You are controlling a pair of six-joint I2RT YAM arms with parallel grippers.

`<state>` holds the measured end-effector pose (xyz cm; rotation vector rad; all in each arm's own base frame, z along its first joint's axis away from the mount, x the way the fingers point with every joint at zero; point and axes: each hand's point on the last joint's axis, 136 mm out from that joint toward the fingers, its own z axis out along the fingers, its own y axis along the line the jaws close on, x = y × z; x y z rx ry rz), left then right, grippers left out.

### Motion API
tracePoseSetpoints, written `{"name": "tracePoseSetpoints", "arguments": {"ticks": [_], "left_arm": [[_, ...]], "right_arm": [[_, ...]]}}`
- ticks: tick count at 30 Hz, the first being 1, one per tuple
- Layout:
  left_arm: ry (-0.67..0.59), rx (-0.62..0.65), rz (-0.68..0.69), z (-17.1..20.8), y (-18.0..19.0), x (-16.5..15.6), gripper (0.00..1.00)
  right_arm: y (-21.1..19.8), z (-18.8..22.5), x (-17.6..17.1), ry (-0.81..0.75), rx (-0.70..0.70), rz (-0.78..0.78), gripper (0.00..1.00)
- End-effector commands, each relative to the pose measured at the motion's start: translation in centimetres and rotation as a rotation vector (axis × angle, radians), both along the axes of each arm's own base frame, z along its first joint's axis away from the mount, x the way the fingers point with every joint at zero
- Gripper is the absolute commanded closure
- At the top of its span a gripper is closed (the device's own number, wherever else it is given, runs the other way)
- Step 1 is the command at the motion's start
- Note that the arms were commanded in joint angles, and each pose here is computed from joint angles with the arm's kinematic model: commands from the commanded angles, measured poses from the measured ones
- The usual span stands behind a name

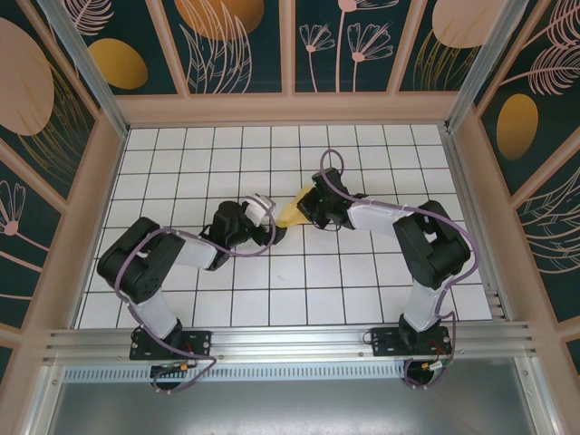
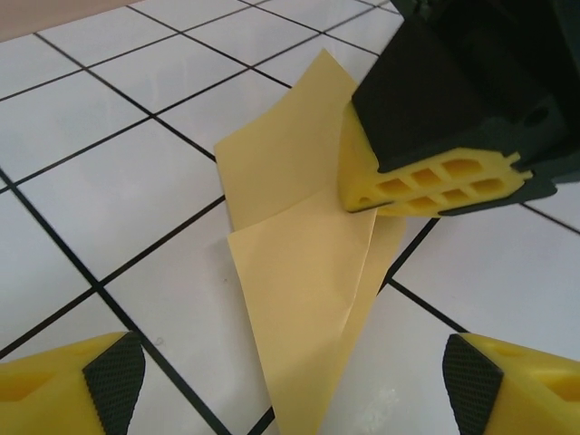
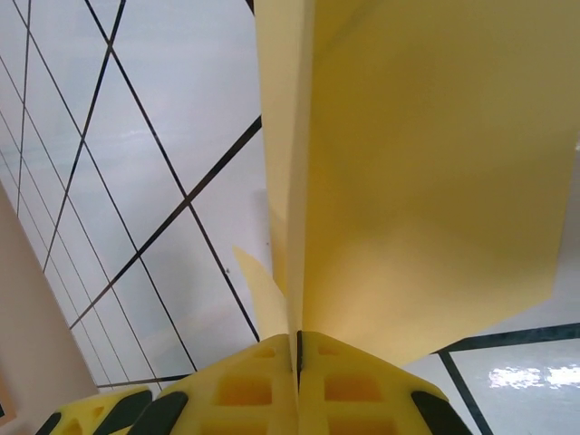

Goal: Fold a paper plane with a square sheet of paper (pick it up from the middle)
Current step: Fourth fold the wing at the center of the table.

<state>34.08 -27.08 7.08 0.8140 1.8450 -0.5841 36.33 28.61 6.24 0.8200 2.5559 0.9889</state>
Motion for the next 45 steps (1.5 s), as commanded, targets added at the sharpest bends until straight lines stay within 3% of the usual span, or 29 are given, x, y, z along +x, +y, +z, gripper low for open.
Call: {"name": "tracePoseSetpoints", "arguments": {"ticks": [1,6,13,32,39,45], "left_arm": [[-0.117,0.071,-0.083,0.2,-1.7,0.4,0.16],[-0.183,0.096,-0.090,-0.4,-2.2,1.0,0.23],[-0.156,0.164,-0.118,-2.0,-3.4,1.2,0.29],[-0.149,0.210,-0.119,-2.5,-3.5,1.2,0.66],[-0.133,0.200,-0.124,-2.6,-3.6,1.0,0.70],[-0.119,0.176,-0.132,-2.3,-3.8,0.7,0.66]], "right_arm": [[0.1,0.3,0.1,0.033,0.015,-0.007,1.00],[0.0,0.2,0.0,0.035,0.017,0.001,1.00],[0.1,0.5,-0.1,0.038,0.034,0.014,1.00],[1.5,1.1,-0.8,0.070,0.110,0.060,1.00],[1.8,1.0,-1.0,0.082,0.123,0.073,0.99],[1.8,0.8,-1.0,0.086,0.116,0.079,0.98]]}}
